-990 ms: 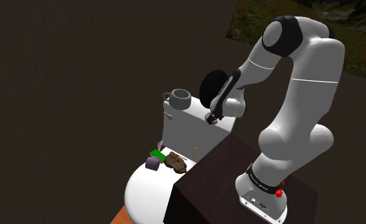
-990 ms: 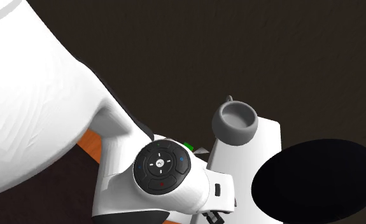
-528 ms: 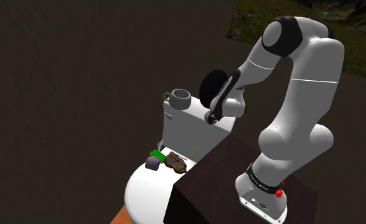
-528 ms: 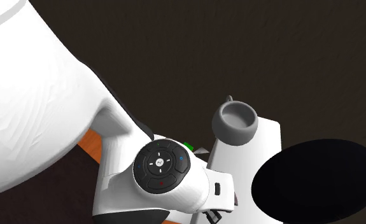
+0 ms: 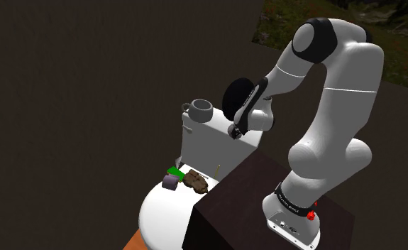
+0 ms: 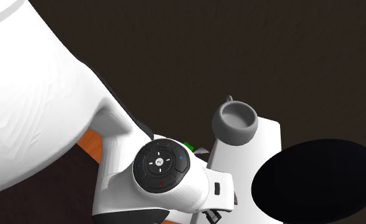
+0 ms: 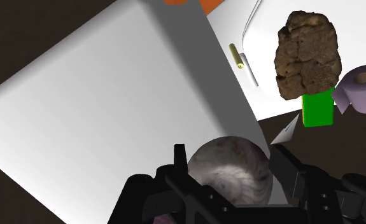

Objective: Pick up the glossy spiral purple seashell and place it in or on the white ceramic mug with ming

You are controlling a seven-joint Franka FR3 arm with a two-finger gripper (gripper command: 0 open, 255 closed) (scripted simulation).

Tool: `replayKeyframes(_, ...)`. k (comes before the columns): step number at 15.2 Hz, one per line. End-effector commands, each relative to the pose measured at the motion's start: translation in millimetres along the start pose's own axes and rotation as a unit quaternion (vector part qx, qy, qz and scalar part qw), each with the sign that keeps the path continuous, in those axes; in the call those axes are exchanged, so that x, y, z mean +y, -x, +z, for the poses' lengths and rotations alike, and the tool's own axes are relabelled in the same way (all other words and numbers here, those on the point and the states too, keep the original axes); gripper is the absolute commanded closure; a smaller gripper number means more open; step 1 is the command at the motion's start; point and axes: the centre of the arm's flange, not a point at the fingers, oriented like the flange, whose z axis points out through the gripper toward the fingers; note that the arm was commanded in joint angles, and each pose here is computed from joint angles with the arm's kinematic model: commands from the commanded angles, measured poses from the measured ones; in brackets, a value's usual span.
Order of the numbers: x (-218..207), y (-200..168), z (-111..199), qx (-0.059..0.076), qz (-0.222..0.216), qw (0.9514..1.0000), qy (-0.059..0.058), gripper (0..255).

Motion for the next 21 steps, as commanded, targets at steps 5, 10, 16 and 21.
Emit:
replayKeyframes(5,3.5,-3.8,-19.0,-0.001,0.001,1.0,0.0,255)
replayKeyframes(10,3.7,-6.8,-34.8,-0.001,0.001,1.0,0.0,255)
replayKeyframes(16,2.6,-108.2,-21.8,-0.111,0.379,0.9172,0.056,0)
replayKeyframes(21,32.0,-147.3,2.2,-0.162,0.554,0.8128,0.082,0)
